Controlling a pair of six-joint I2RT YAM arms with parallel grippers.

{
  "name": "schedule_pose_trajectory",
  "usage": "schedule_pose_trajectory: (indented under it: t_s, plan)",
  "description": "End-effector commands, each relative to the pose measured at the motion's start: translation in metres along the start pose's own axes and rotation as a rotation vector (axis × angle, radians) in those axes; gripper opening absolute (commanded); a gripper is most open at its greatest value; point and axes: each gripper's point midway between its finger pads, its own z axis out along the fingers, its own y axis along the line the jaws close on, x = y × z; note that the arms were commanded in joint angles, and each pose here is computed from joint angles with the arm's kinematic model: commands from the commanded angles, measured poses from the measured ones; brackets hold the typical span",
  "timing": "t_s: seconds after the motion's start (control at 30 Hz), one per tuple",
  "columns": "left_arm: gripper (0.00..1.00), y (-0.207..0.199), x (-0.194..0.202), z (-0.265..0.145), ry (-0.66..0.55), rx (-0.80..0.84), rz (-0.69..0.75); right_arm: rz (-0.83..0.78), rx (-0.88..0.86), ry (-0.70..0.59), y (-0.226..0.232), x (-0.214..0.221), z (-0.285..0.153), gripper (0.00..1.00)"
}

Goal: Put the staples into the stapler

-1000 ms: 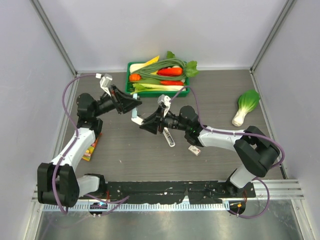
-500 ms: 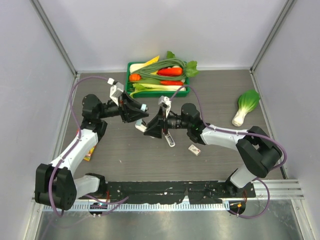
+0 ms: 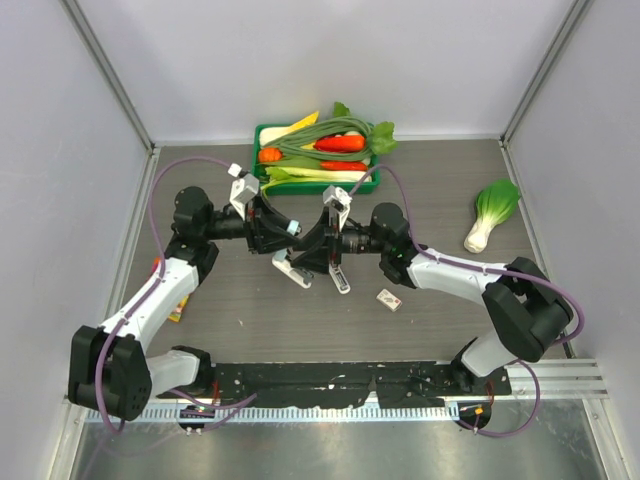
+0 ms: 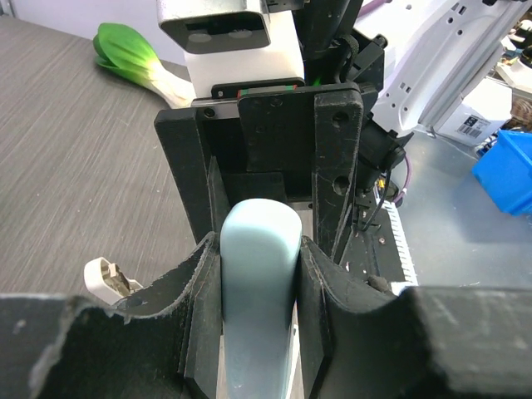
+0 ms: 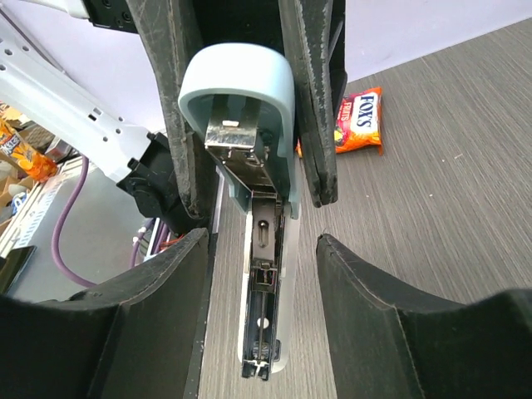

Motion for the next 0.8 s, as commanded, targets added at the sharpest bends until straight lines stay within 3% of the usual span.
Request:
schedule_pose_trajectory:
  t_s: [0.0,0.33,0.57,0.7,0.77]
  plan:
    - [0.0,-0.002,-0.018,0.003,-0.014,0.011,0.073,-0.049,0.004,-0.04,0.002,-0.013,0.003,0.59]
    - [0.0,-0.002,-0.017,0.004,-0.013,0.011,0.07,-0.065,0.027,0.023,-0.004,0.011,0.014,0.57]
    - [0.0,-0.001,-0.015,0.004,-0.012,0.009,0.069,-0.08,0.029,0.02,-0.004,0.009,0.015,0.38]
    - [0.0,-0.001,-0.013,0.003,-0.01,0.01,0.064,-0.09,0.024,0.01,-0.002,0.007,0.015,0.32]
    - [0.0,-0.001,-0.013,0.004,-0.01,0.008,0.066,-0.09,0.024,0.009,-0.002,0.007,0.014,0.24]
